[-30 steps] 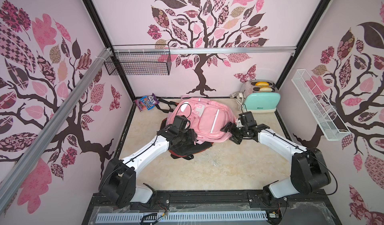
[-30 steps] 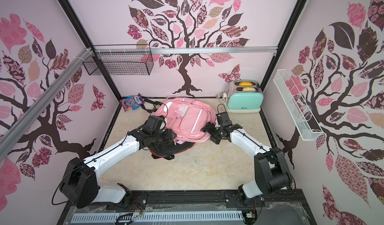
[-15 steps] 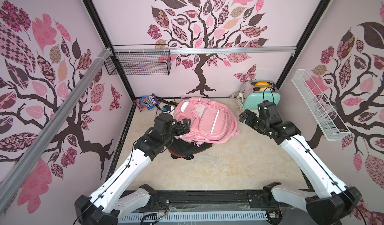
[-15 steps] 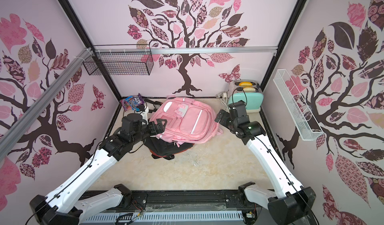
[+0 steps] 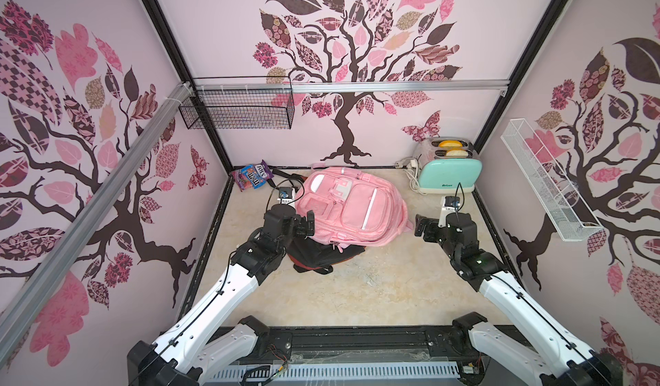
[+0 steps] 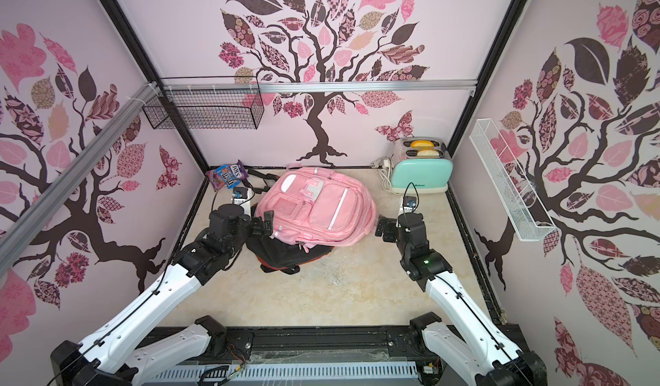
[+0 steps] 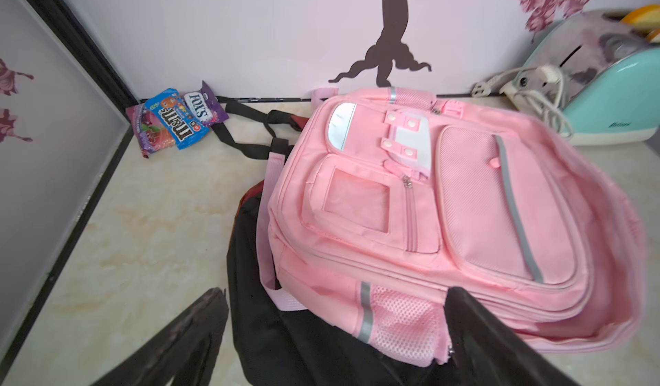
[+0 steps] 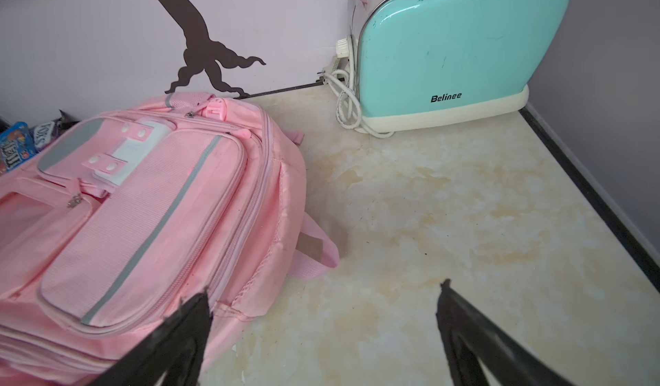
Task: Zip up the backpack
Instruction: Adjust the backpack on the backpack, then reset both arms
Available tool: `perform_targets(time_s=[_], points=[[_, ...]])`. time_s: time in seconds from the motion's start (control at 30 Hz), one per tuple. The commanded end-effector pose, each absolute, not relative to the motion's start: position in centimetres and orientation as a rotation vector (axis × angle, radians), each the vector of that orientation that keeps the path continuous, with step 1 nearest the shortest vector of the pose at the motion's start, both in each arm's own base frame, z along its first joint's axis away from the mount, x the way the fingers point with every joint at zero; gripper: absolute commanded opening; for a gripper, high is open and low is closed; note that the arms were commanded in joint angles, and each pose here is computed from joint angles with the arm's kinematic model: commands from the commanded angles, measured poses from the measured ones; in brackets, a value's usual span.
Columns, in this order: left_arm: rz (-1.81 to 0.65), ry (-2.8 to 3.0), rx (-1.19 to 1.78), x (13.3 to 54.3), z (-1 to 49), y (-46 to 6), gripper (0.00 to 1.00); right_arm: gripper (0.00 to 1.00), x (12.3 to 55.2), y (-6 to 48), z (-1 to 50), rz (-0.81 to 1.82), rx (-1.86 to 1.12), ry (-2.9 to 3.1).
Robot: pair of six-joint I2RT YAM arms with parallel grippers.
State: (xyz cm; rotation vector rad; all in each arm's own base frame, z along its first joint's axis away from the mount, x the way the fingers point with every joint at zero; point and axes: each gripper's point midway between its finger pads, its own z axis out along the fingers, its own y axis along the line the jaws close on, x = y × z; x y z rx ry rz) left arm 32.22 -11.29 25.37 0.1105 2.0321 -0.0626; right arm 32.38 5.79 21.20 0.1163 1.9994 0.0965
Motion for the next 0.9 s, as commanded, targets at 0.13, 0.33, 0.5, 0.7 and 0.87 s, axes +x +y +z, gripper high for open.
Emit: perform_targets(time_s=[0.13,0.33,0.5,0.7,0.87], points=[[-0.077,1.863,0.029,33.9,27.1,-6.1,0.98,0.99,33.3,2.1,25.5,-0.11,0.187,1.68],[0.008,1.806,-0.153,34.3,24.7,1.9,0.98,0.99,31.5,1.6,24.2,0.004,0.266,1.607],[0.099,1.903,-0.097,36.3,21.0,2.8,0.98,0.99,30.1,1.0,22.8,0.037,0.313,1.581],[0.004,1.861,-0.245,37.8,17.5,4.6,0.98,0.99,28.1,-0.5,23.9,-0.046,0.308,1.495],[-0.023,1.828,-0.298,38.2,14.6,5.9,0.98,0.99,27.6,-1.1,24.2,-0.064,0.32,1.467]])
